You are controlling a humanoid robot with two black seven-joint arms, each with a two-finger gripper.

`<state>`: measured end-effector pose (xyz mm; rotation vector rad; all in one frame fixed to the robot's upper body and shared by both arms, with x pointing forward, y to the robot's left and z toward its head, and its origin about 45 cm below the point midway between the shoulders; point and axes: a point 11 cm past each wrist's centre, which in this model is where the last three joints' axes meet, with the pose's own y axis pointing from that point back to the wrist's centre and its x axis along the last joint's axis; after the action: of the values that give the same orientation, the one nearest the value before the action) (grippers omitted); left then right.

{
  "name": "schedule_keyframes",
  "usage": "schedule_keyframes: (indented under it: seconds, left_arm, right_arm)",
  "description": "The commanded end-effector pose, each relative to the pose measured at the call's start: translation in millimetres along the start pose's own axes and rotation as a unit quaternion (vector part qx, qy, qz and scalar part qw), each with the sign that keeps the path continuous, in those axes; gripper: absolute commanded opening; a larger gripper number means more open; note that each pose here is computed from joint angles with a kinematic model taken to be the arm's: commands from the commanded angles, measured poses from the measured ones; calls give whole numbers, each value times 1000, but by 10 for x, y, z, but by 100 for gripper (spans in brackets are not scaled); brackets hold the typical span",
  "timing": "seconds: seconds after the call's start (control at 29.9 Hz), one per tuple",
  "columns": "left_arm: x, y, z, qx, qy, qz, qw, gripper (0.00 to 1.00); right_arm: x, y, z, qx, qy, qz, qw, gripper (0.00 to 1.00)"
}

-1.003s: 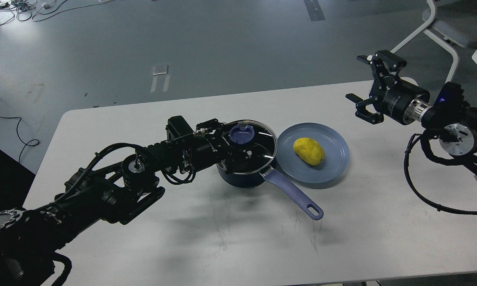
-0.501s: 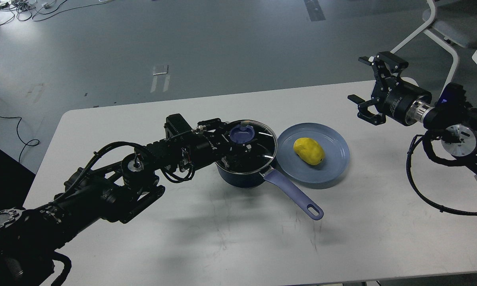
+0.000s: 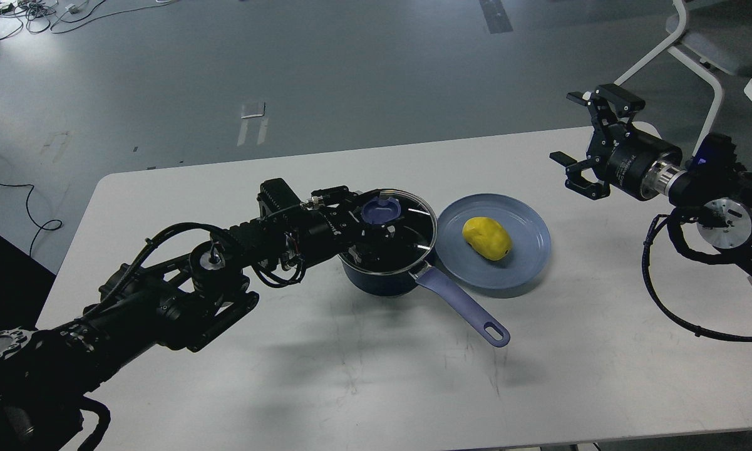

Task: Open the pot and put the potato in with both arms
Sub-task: 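Lift the glass lid off the pot with the left gripper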

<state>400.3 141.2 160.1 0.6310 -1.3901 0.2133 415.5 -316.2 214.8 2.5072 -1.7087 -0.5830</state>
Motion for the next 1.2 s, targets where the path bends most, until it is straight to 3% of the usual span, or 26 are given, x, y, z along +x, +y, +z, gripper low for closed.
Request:
schedule_keyframes:
  seconds: [0.0,0.33,0.53,0.67,0.77,0.97,1.17]
  left_arm:
    - [29,4,1,-1,0,4,1000,34]
    - [709,22,35,-30,4,59,998,34]
    - [884,418,-416,23,-29,49,998,34]
    - [790,834,-715,70,-35,30,996,34]
    - [440,1388,-950,121,-32,-8,992,34]
    - [-224,1822,-866,147,-12,-28,989,35]
    - [-533,1874,-720,146,11,-34,989,36]
  right_arm:
    - [-1,0,0,0,0,0,1000,100]
    - [5,7,21,-2,-1,0,1000,100]
    - [6,7,17,-1,-1,1,1000,100]
    - [6,7,16,-1,-1,1,1000,100]
    - [5,7,21,-2,-1,0,1000,100]
    - [4,8,31,-3,-1,0,1000,100]
    - [8,11,37,-5,0,1,1000,100]
